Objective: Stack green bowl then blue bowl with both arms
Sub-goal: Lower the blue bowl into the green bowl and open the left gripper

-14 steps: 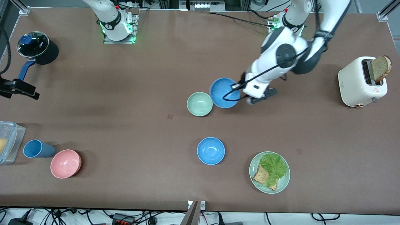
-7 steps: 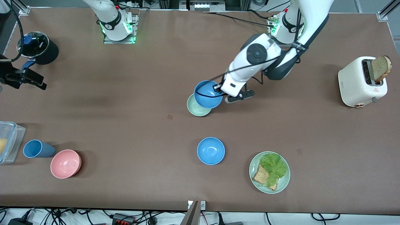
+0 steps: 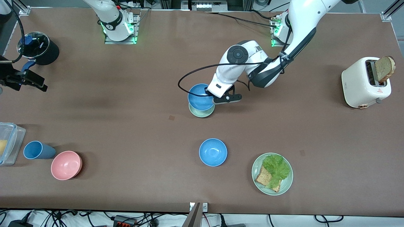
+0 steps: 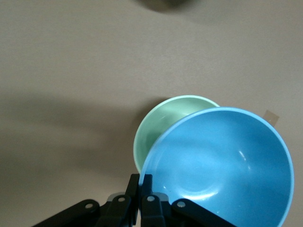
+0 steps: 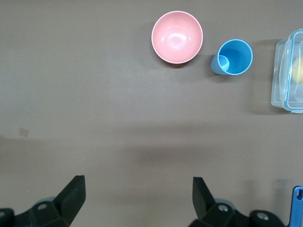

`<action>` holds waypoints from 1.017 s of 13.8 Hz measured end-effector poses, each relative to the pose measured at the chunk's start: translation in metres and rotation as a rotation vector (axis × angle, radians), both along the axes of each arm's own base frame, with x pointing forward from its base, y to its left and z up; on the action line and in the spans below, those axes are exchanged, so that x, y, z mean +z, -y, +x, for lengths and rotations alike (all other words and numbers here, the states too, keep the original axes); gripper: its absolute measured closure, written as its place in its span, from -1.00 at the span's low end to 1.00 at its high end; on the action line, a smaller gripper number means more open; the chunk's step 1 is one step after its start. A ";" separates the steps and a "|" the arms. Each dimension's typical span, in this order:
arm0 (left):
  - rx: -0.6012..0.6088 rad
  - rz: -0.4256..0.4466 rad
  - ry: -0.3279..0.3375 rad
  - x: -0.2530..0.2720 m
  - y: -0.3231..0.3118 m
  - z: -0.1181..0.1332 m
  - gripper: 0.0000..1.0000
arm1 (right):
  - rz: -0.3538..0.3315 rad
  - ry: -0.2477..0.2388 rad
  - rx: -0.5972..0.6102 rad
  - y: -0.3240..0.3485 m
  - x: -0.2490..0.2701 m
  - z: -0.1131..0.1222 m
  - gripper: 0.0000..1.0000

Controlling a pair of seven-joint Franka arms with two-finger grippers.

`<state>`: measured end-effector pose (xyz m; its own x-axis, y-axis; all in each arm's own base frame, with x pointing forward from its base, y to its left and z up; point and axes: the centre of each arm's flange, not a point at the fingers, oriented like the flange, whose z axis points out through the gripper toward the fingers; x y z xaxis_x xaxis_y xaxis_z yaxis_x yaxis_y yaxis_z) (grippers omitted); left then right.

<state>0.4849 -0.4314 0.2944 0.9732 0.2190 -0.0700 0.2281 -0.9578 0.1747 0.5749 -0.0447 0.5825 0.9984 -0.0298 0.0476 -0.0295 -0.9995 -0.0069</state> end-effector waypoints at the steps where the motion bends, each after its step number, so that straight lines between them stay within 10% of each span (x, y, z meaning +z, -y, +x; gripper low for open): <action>1: -0.012 0.008 0.011 -0.004 0.000 0.004 0.90 | 0.000 0.000 0.001 -0.001 0.000 0.000 -1.00; 7: -0.032 0.010 0.014 -0.016 -0.004 0.016 0.84 | 0.000 0.000 0.001 0.000 0.000 0.000 -1.00; 14: 0.000 0.027 0.017 -0.004 -0.016 0.036 -0.24 | 0.001 -0.002 0.017 -0.009 -0.001 0.001 -1.00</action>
<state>0.5211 -0.4157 0.2906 0.9743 0.2204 -0.0475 0.2251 -0.9623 0.1527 0.5763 -0.0360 0.5810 0.9989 -0.0133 0.0459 -0.0129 -0.9999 -0.0081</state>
